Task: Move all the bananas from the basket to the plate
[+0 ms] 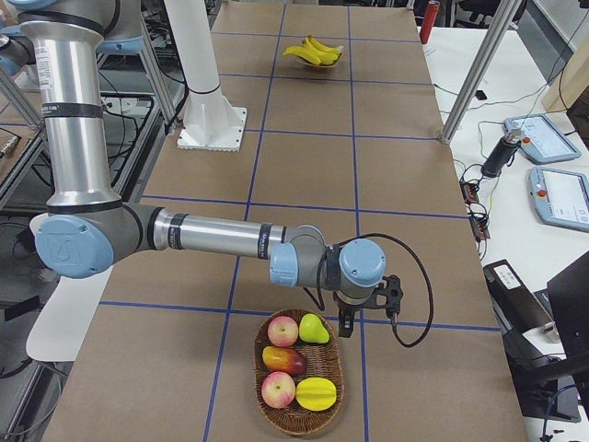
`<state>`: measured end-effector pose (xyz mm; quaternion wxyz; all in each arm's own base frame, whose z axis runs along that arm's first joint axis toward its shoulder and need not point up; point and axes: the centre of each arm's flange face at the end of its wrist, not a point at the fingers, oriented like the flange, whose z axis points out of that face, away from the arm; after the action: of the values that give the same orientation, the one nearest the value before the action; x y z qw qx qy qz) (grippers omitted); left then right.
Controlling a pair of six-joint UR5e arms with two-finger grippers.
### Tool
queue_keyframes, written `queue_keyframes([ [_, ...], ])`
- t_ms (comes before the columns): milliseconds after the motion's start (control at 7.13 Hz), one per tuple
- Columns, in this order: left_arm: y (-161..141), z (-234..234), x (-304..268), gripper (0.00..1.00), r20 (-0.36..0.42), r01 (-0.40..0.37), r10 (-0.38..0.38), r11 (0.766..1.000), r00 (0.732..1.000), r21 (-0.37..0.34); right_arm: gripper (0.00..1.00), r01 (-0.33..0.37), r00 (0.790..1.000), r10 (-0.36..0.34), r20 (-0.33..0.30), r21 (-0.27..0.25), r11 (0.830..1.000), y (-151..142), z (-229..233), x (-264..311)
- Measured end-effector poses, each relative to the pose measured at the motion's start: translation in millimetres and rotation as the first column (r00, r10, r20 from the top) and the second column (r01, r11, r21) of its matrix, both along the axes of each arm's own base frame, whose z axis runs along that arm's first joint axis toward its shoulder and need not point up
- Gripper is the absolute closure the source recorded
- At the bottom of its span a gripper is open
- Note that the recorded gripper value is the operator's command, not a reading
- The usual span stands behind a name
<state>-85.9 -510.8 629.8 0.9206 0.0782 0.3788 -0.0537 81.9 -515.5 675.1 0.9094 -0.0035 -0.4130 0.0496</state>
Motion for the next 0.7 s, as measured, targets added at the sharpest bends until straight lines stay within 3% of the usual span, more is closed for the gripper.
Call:
queue_keyframes([
  [281, -3.1, 12.5, 7.8, 0.00, -0.004, -0.014, 0.014, 1.000, 1.000, -0.026, 0.00, 0.000, 1.000, 0.000, -0.003, -0.001, 1.000, 0.1, 0.7, 0.1],
  [701, -8.9, -4.8, 26.3, 0.00, -0.001, -0.035, 0.035, 0.999, 0.999, -0.011, 0.00, 0.000, 1.000, 0.000, -0.029, -0.001, 1.000, -2.1, 0.6, 1.6],
])
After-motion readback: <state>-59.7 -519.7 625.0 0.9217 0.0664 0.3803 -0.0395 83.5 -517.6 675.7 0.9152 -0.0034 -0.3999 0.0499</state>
